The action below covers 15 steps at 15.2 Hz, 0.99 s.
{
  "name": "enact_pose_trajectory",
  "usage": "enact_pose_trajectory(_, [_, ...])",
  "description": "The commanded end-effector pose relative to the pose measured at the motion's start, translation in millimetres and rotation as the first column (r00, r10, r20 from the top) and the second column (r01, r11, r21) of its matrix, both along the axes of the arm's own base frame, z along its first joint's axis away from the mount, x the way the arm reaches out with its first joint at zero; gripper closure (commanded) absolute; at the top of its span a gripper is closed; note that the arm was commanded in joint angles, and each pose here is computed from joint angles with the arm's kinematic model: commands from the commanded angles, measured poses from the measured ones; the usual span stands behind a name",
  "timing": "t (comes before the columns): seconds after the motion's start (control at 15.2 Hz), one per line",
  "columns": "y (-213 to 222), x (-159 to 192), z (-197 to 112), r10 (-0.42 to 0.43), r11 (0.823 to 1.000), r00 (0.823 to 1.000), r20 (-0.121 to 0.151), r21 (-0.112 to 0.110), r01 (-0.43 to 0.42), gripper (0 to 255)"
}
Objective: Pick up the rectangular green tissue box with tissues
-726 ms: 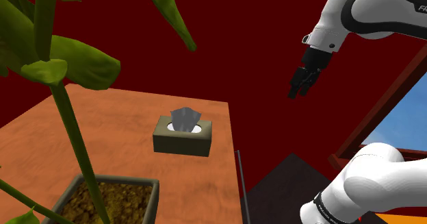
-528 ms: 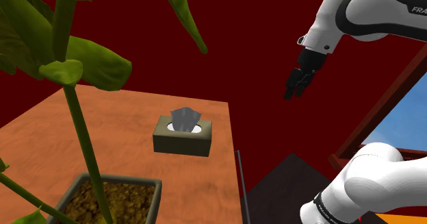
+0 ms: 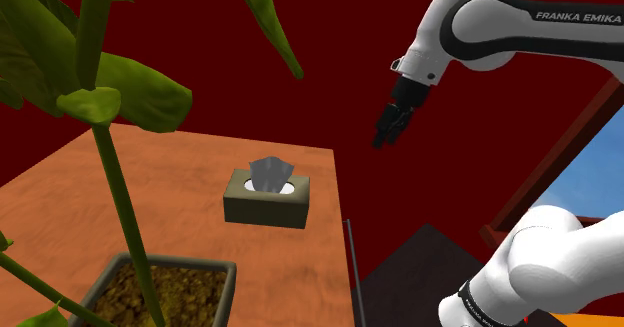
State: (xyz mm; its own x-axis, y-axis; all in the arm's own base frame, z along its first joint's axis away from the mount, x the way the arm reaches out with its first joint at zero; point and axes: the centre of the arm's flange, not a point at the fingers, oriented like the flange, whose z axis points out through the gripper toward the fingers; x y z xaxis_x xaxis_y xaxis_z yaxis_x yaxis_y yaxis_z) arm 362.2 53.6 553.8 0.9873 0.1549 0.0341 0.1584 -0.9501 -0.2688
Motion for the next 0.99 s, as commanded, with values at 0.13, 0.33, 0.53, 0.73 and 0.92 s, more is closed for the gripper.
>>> enact_pose_trajectory(0.13, [37, 27, -11, 0.075, 0.996, 0.997, 0.028, 0.054, -0.076, 0])
enact_pose_trajectory(0.33, [65, 47, -18, 0.129, 0.987, 0.99, 0.051, 0.092, -0.133, 0])
enact_pose_trajectory(0.53, [95, 65, -24, 0.182, 0.973, 0.98, 0.076, 0.129, -0.19, 0])
enact_pose_trajectory(0.73, [126, 82, -28, 0.233, 0.955, 0.967, 0.102, 0.164, -0.247, 0])
enact_pose_trajectory(0.92, [158, 97, -30, 0.282, 0.932, 0.95, 0.131, 0.197, -0.304, 0])
